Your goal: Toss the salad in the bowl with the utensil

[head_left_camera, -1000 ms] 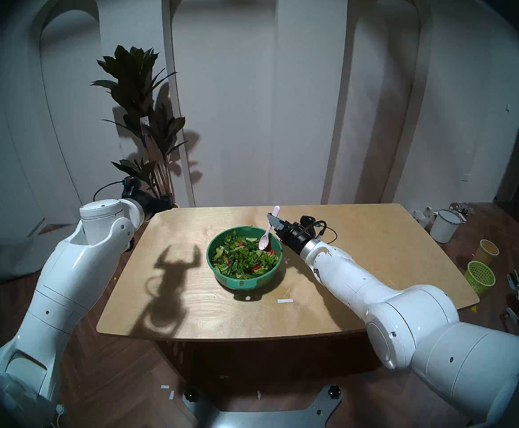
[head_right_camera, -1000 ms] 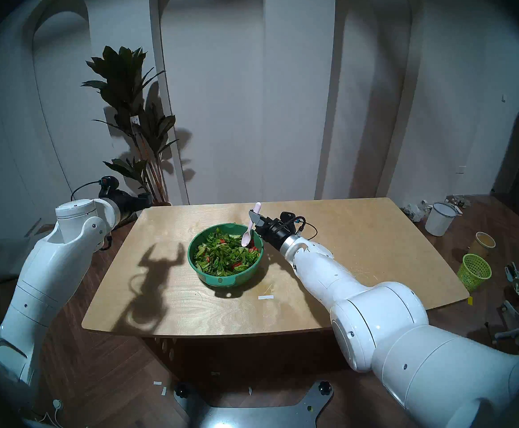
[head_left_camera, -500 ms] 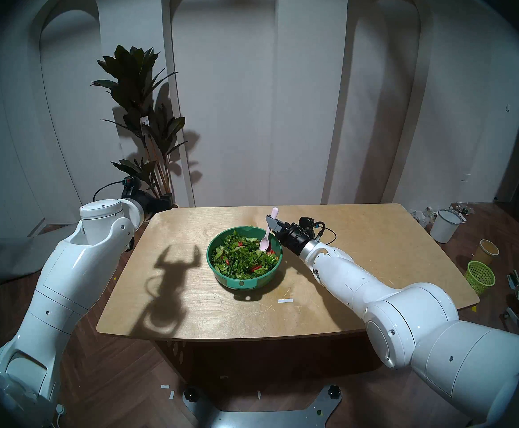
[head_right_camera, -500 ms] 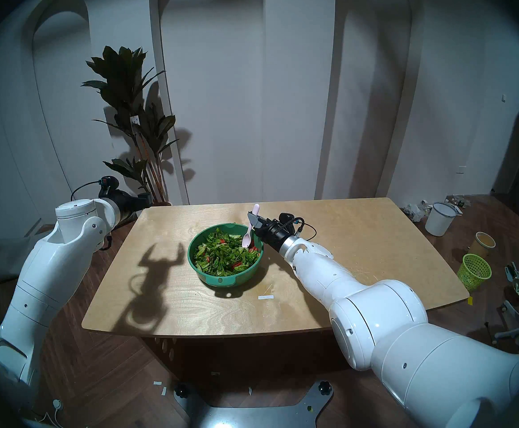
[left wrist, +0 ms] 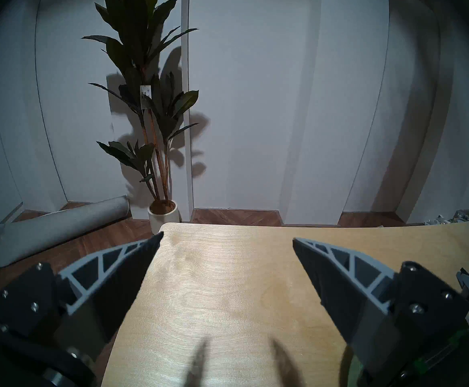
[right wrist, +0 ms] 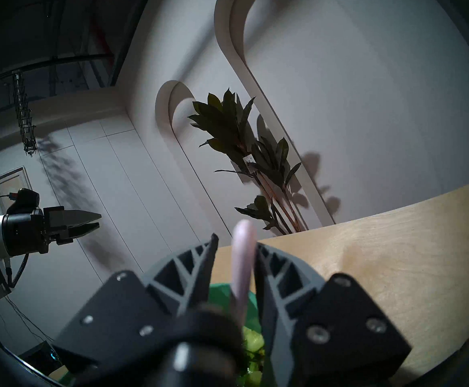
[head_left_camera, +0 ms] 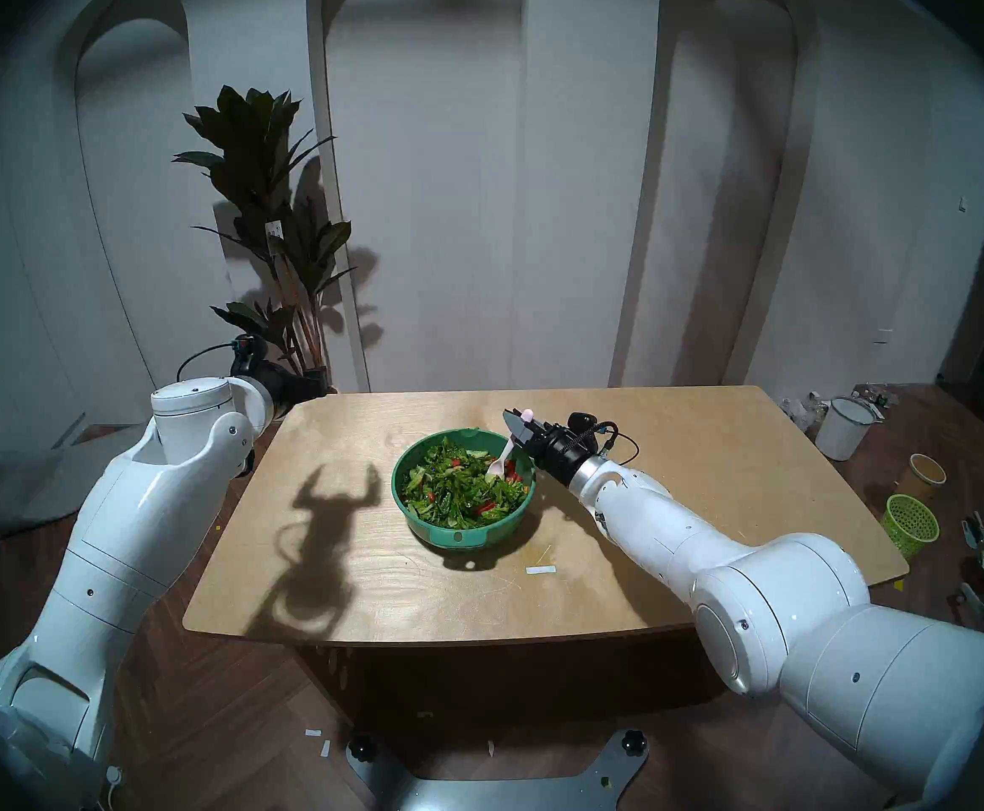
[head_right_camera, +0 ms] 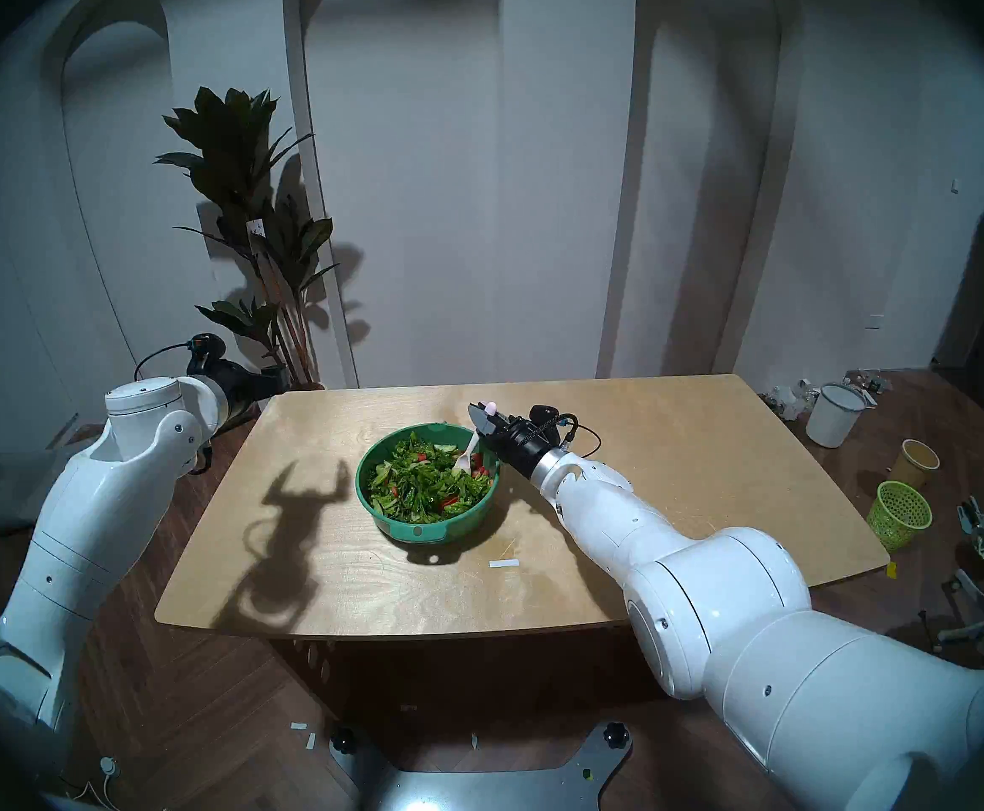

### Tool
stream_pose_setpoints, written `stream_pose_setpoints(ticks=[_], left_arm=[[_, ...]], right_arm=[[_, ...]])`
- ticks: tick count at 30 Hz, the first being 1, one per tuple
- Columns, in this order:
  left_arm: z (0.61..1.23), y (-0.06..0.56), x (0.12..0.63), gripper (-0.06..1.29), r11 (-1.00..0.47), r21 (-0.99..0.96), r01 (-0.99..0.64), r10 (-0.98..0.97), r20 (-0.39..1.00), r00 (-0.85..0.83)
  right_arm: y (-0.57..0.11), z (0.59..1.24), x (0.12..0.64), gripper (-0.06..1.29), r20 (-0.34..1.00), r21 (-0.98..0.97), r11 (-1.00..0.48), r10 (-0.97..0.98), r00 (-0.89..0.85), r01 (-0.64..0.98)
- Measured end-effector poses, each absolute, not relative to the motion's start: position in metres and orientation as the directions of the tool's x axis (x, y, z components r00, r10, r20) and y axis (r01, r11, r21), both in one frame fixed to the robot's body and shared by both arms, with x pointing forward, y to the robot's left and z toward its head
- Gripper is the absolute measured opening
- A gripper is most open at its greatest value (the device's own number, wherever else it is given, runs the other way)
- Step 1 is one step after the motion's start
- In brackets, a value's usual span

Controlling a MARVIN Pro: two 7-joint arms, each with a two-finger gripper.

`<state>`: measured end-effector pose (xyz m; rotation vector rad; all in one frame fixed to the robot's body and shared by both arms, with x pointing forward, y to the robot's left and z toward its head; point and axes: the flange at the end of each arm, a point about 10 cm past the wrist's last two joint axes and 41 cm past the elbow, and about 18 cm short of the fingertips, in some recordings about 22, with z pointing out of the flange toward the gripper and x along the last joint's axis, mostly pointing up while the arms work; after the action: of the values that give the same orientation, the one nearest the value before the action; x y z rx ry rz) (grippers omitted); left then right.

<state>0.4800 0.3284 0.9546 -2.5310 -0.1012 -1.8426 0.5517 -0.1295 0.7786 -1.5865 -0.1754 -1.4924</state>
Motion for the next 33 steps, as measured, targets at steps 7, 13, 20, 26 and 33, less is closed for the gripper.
stream_pose_setpoints(ticks=[7, 13, 20, 26, 33], left_arm=[[0.955, 0.328, 0.48, 1.25, -0.998, 0.031, 0.058, 0.047, 0.951, 0.306], [0.955, 0.328, 0.48, 1.25, -0.998, 0.031, 0.058, 0.047, 0.951, 0.306], [0.955, 0.328, 0.48, 1.25, -0.998, 0.03, 0.058, 0.047, 0.951, 0.306], [0.955, 0.328, 0.48, 1.25, -0.998, 0.03, 0.058, 0.047, 0.951, 0.306], [0.955, 0.328, 0.48, 1.25, -0.998, 0.03, 0.058, 0.047, 0.951, 0.306]], right_arm=[[-0.131, 0.779, 0.552, 0.47, 0.846, -0.508, -0.568, -0.471, 0.25, 0.648], [-0.135, 0.78, 0.553, 0.48, 0.845, -0.508, -0.573, -0.476, 0.244, 0.643], [-0.141, 0.782, 0.555, 0.49, 0.845, -0.507, -0.582, -0.48, 0.236, 0.636], [-0.145, 0.785, 0.558, 0.72, 0.846, -0.506, -0.589, -0.482, 0.228, 0.63], [-0.149, 0.787, 0.562, 1.22, 0.846, -0.506, -0.603, -0.485, 0.22, 0.617]])
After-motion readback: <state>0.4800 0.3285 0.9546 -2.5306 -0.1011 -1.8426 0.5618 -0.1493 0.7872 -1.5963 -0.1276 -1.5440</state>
